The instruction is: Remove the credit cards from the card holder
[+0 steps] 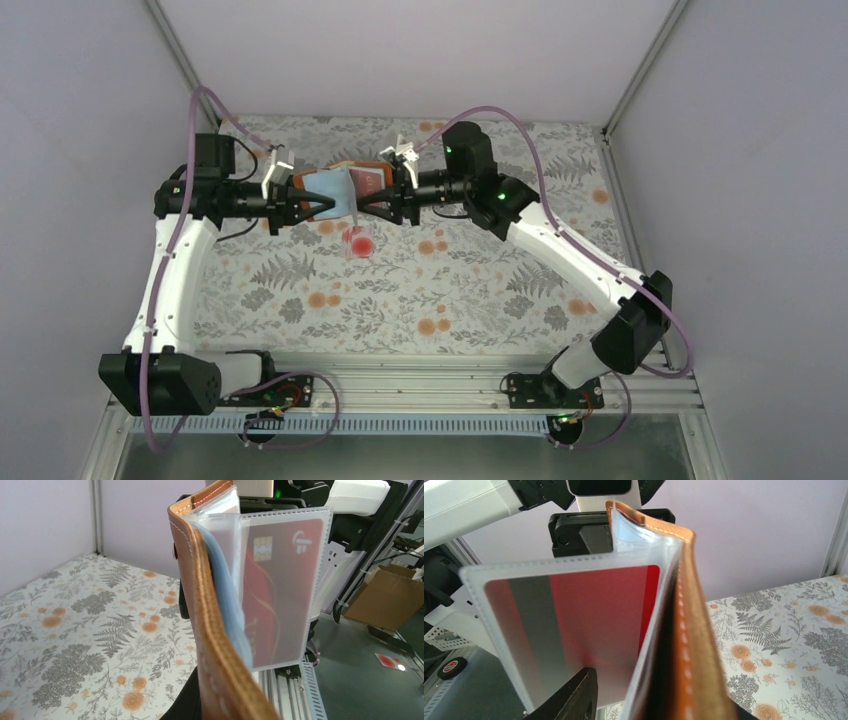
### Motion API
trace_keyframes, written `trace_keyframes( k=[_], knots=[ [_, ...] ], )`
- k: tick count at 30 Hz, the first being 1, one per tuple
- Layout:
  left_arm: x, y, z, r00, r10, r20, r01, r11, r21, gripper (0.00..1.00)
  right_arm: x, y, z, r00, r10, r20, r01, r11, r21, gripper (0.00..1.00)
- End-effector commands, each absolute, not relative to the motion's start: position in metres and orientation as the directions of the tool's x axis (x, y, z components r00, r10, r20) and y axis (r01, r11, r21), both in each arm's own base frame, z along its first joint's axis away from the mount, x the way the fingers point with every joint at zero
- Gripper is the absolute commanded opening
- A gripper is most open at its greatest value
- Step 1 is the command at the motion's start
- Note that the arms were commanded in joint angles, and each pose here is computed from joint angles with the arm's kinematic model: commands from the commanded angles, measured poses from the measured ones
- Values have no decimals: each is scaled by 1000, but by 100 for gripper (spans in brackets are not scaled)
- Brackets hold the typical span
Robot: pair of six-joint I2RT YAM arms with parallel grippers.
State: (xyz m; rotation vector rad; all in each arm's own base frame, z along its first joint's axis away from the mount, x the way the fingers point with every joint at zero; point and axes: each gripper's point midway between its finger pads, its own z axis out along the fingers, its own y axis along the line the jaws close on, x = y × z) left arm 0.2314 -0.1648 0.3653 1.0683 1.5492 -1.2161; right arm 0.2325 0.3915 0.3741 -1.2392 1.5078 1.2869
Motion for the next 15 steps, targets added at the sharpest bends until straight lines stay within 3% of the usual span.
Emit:
trace_keyframes(
  k=[1,4,7,8,9,10,11,15],
  knots=[
    [227,-167,371,-228,79,-970,969,120,-218,2,230,399,389,-199,-148,-969,-980,0,201,42],
    [228,-167,370,-234,79,-969,967,122,-223,2,234,406,387,-227,-148,-963,-974,14,227,37],
    [230,-166,368,-242,86,-967,964,137,-229,9,233,418,390,-241,-147,-959,-970,20,240,24],
    [232,-166,366,-246,91,-965,962,146,-231,23,236,421,390,-246,-151,-958,-969,46,241,16],
    [235,-165,365,-251,97,-963,959,160,-233,45,243,423,389,-257,-157,-953,-965,86,246,8],
    [238,-164,363,-258,109,-960,955,183,-235,81,250,423,389,-274,-157,-949,-957,137,254,5],
    [243,-163,360,-264,123,-957,948,215,-234,98,261,420,389,-295,-154,-943,-943,208,261,4],
    [286,-144,334,-337,206,-919,859,467,-211,100,308,399,377,-416,-137,-899,-802,522,291,4]
  ],
)
